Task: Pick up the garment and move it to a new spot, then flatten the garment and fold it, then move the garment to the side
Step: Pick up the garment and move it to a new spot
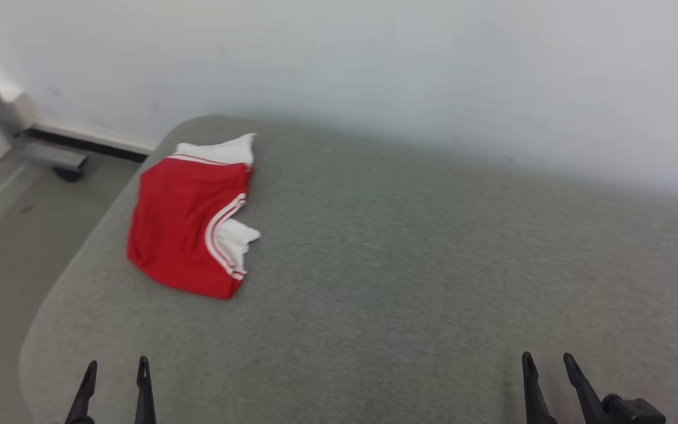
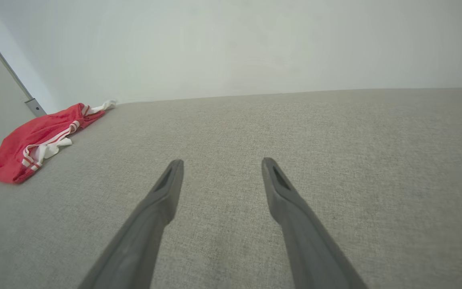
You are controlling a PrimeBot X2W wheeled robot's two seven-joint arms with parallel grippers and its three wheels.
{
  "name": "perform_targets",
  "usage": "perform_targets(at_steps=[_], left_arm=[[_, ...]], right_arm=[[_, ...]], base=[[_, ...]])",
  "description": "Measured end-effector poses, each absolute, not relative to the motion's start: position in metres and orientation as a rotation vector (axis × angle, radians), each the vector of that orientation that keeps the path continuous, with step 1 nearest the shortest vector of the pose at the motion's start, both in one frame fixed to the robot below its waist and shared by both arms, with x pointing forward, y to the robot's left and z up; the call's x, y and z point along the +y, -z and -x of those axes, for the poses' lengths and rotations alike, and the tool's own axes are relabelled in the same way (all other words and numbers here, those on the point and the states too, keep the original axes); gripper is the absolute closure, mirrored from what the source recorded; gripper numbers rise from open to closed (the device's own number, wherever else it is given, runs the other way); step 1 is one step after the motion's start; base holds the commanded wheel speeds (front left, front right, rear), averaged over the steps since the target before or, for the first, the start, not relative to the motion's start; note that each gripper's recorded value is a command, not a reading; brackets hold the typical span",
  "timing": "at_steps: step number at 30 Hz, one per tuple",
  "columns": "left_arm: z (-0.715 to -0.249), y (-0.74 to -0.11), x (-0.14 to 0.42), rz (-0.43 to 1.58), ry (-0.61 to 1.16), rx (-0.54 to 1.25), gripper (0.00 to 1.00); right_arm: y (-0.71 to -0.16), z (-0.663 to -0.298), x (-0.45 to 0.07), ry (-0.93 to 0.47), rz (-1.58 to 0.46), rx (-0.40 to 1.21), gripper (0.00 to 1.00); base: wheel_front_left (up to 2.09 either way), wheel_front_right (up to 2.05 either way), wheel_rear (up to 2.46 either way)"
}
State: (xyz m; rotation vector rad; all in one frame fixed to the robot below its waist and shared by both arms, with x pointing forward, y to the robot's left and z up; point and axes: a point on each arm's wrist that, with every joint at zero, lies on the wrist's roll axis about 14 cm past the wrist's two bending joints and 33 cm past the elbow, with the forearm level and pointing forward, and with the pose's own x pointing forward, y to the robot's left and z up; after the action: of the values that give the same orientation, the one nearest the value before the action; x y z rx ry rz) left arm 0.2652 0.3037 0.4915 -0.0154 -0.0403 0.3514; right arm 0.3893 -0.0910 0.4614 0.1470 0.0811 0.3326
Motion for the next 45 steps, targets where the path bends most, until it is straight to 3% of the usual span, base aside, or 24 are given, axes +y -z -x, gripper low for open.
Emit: perform_targets(at_steps=[12, 23, 33, 45], left_arm=[[-0.184, -0.491, 0.358, 0.016, -0.638, -0.038, 0.0], [-0.176, -0.49, 0.364, 0.012, -0.674, -0.031, 0.0], [-0.236, -0.537, 0.381, -0.009, -0.57, -0.158, 0.0], [-0.354, -0.623, 0.405, -0.064, -0.442, -0.316, 0.0]], right_arm=[[-0.466, -0.408, 0.001, -0.595, -0.12, 0.082, 0.0], [-0.462, -0.415, 0.006, -0.612, -0.118, 0.09, 0.0], [-0.468, -0.42, -0.032, -0.512, -0.098, 0.057, 0.0], [-0.478, -0.444, -0.096, -0.358, -0.066, 0.0, 0.0]], base=[[0.0, 0.0, 0.0], [0.0, 0.0, 0.0], [0.0, 0.0, 0.0], [0.0, 0.0, 0.0]])
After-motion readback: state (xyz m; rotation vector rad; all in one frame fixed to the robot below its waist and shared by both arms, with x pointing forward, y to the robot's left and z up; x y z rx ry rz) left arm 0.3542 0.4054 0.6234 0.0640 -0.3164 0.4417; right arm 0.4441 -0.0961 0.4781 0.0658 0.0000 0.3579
